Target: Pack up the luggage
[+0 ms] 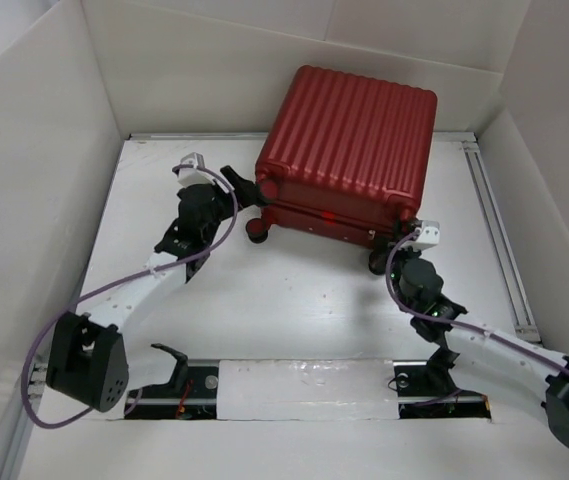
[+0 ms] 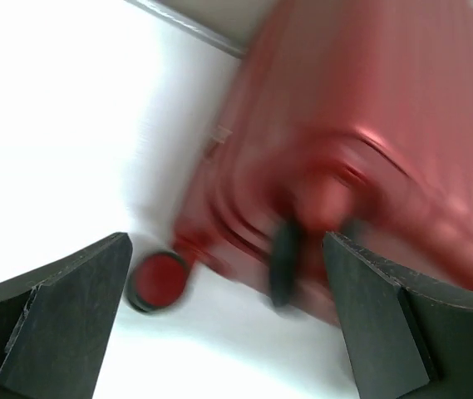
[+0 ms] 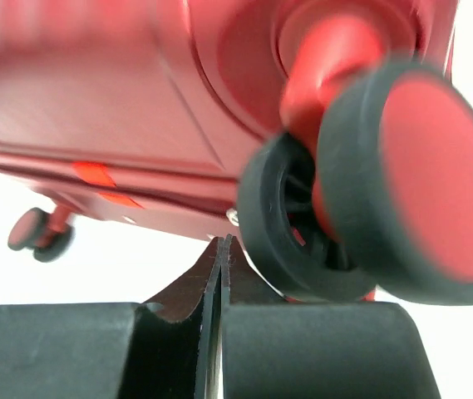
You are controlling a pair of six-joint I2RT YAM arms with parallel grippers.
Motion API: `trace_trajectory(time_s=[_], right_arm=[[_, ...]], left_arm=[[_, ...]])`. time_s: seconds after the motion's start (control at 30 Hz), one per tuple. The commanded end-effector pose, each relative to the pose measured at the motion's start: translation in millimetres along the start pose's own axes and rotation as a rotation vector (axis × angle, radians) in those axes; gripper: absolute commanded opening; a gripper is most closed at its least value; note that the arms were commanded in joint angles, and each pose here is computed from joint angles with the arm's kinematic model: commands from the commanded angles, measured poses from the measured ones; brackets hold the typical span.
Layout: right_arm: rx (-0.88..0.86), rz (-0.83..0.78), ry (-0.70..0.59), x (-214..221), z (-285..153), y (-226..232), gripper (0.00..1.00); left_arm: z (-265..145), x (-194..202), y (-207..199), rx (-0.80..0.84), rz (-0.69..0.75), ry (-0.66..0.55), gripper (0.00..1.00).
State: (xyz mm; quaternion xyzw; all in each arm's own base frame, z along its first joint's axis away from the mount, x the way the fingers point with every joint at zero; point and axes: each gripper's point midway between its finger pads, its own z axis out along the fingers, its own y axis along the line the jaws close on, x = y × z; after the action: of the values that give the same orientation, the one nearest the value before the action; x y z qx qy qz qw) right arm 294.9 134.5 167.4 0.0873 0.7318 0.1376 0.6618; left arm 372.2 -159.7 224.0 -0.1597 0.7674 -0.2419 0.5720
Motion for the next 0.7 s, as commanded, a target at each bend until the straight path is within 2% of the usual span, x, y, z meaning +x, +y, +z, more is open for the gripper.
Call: trace_trajectory(time_s=[0.0,0.17,0.5,0.53,0.57,0.6,0.63,0.67], right_arm=[[-0.046,0.012,-0.003,-8,-3,5,0.0],[-0.086,0.0,0.033,1,-3,11,0.0],[-0.094,-0.006,0.064,12,-4,11,0.0],[-0.077,-0.019,0.081,17,-4,7,0.07],[-0.045,-0.015,0.089,21,-3,1,0.2],[-0.03,-0.024,0.101,24,1,-1,0.48],[-0.023,-0.024,0.115,29,2,-2,0.56],[-0.011,-0.026,0.117,28,6,-3,0.6]], left_arm=[[17,-6,2,0.006,0.004,0.031,0.99],[25,-2,-35,0.209,0.033,0.051,0.96],[15,-4,-79,0.385,0.063,0.053,0.95],[12,-4,-76,0.375,0.052,0.043,0.95],[2,-15,-79,0.386,0.049,0.011,0.95],[-4,-21,-82,0.401,0.038,-0.008,0.95],[-9,-29,-83,0.401,0.034,-0.035,0.95],[-17,-36,-84,0.407,0.031,-0.059,0.95]])
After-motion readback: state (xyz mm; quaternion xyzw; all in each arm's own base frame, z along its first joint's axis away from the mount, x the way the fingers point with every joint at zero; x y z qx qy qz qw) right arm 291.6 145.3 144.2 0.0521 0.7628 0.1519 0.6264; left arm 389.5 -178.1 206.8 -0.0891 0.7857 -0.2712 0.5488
